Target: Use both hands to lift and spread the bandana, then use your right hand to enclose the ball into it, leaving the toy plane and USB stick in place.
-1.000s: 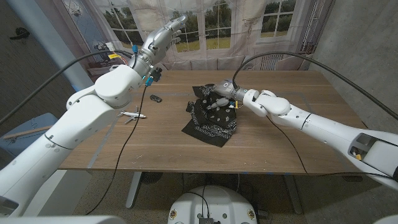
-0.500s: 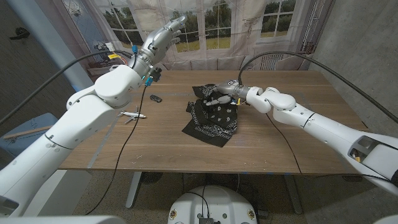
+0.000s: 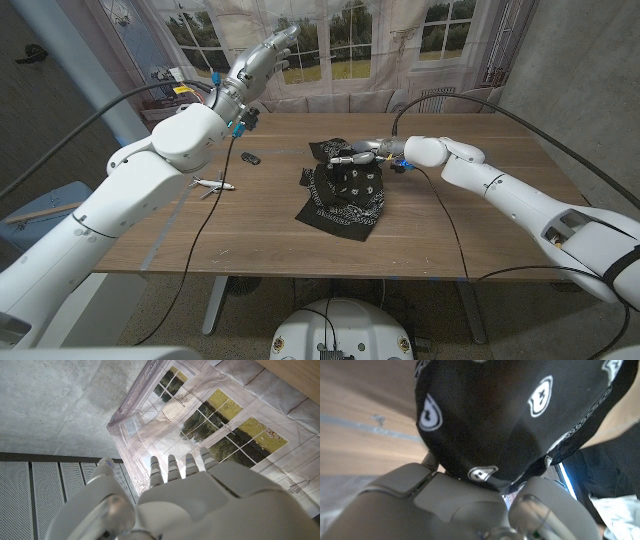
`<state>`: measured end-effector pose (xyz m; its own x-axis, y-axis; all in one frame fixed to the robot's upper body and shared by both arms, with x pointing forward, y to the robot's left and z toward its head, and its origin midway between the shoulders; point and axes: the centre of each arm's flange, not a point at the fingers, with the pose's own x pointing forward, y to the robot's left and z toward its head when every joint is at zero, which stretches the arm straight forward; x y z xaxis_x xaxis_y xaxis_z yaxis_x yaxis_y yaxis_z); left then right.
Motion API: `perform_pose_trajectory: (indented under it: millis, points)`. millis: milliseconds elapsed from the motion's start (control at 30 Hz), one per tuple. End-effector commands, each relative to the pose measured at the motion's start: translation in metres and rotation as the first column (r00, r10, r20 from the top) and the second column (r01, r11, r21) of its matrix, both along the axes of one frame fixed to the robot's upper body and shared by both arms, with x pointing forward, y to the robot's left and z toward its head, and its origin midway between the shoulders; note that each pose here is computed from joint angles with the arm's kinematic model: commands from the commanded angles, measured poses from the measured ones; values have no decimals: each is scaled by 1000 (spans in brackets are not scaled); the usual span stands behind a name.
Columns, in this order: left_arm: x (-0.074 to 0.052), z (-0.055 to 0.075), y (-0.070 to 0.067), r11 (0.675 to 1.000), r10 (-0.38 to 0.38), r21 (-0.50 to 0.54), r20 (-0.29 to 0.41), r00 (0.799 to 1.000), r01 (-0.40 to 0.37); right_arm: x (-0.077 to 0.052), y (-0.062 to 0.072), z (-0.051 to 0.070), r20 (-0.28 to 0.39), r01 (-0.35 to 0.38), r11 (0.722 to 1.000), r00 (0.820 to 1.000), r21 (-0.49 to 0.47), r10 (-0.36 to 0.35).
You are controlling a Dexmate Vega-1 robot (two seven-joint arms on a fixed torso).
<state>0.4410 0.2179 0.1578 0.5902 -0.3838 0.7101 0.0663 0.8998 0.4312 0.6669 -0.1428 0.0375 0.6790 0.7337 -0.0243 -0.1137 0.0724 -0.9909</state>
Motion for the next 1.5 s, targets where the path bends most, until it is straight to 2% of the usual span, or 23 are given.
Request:
perform_pose_trajectory:
  millis: [33,167,467,600,733,867,1167,1200,1267,1433,1500]
  points:
    - [0,0,4,1000,1,4,-6,1000,-1,-5,-6,38,-183,-220,800,908,559,377]
    - [0,0,7,1000,-2,5,-8,1000,2,-2,-7,41,-182,-226,749,889,623,420]
    - [-1,-3,16,1000,-5,2,-10,1000,6,3,-12,50,-132,-230,633,872,739,471]
    - [2,-7,22,1000,-14,-5,-21,1000,14,4,-14,55,-119,-231,592,863,772,492]
    - [5,-13,29,1000,-27,-12,-35,999,27,6,-17,60,-107,-225,562,862,796,496]
    - [7,-20,37,999,-39,-19,-50,998,38,8,-21,62,-102,-209,521,857,828,506]
    - [16,-39,55,996,-86,-42,-88,992,82,13,-38,61,-82,-142,408,871,902,485]
    - [18,-41,57,995,-93,-43,-95,991,89,13,-40,61,-77,-133,397,878,908,472]
    - [23,-48,63,993,-114,-46,-119,986,109,14,-47,61,-75,-104,355,887,929,456]
    - [34,-64,66,988,-148,-65,-162,976,139,19,-60,59,-75,-62,295,898,954,433]
    - [39,-71,66,990,-134,-71,-180,974,123,22,-64,57,-75,-40,267,909,963,409]
